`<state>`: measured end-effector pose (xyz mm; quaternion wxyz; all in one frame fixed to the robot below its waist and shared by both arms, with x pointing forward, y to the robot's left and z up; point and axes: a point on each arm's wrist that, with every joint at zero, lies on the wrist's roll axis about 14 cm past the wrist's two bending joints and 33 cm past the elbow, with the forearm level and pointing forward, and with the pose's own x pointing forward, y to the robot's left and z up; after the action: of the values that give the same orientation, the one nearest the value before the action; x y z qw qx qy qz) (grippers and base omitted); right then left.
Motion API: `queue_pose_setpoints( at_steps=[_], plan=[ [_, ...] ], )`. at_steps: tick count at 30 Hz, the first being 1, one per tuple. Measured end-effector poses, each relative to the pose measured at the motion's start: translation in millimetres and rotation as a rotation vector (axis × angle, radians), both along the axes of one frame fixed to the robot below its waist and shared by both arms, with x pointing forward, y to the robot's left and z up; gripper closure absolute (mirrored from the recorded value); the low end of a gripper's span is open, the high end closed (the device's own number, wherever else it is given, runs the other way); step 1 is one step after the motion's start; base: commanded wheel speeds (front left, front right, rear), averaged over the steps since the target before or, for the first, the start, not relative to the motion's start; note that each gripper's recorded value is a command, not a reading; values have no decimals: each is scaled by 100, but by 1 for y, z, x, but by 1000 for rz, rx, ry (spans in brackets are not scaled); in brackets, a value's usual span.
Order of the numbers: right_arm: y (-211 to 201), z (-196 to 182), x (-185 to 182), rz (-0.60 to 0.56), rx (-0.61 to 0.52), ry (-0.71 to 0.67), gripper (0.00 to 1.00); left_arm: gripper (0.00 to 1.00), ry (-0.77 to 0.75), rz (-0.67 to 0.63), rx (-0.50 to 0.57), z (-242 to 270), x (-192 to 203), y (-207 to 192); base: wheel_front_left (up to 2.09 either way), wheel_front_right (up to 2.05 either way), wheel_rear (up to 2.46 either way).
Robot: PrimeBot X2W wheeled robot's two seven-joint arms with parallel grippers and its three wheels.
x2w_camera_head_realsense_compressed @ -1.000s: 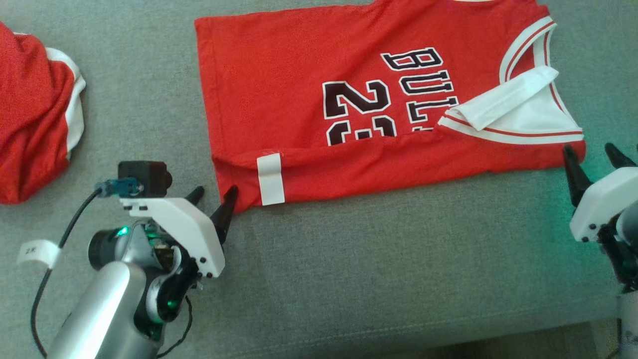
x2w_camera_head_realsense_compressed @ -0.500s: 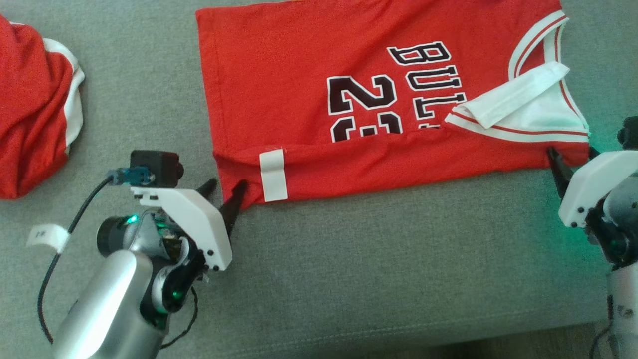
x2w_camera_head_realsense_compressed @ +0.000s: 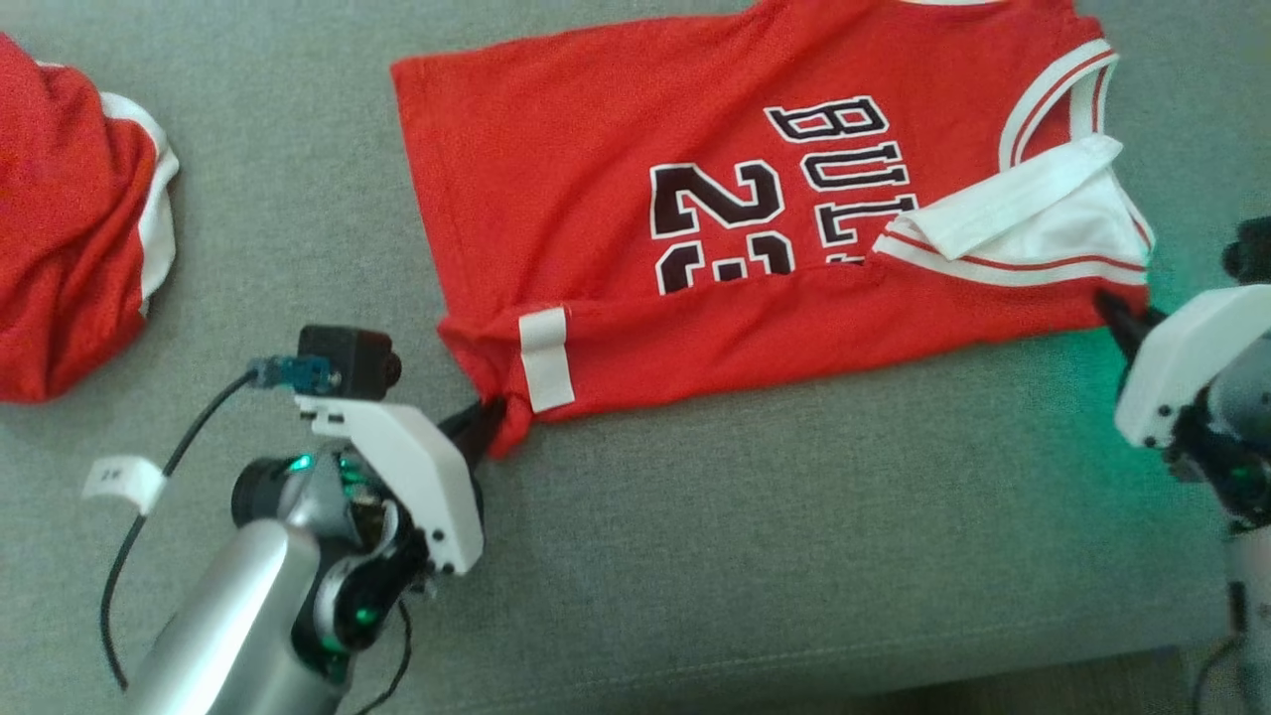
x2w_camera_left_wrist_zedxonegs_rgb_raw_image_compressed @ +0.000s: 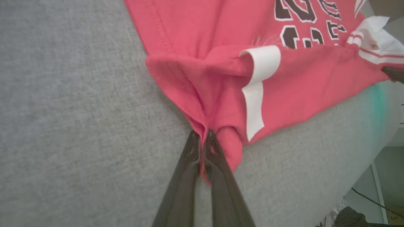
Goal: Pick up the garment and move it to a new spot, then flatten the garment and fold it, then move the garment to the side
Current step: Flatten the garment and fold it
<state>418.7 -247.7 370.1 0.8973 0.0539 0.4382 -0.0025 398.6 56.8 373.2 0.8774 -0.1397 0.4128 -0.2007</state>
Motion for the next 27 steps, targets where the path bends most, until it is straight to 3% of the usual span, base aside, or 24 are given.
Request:
queue_pose_setpoints(
  at_steps=[8,15,16,17,18,19,20,27],
  plan=[
    [-32,36,-24,39,-48,19,100,100,7,-115,19,23,-36,17,0,0,0],
    [-32,14,-83,93,-56,208,100,100,117,-96,-15,15,-72,22,0,0,0],
    [-31,12,-86,97,-61,223,100,83,125,-94,-18,12,-73,21,0,0,0],
    [-31,11,-86,103,-71,227,71,33,127,-89,-25,11,-74,19,0,0,0],
    [-31,11,-85,111,-82,228,37,0,130,-79,-29,9,-74,18,0,0,0],
    [-30,11,-84,119,-90,225,5,0,133,-72,-31,7,-74,17,0,0,0],
    [-28,12,-84,124,-92,223,0,0,136,-69,-30,5,-75,18,0,0,0],
    [-51,38,-60,93,-177,115,0,0,49,-22,36,11,-52,39,0,0,0]
  ],
)
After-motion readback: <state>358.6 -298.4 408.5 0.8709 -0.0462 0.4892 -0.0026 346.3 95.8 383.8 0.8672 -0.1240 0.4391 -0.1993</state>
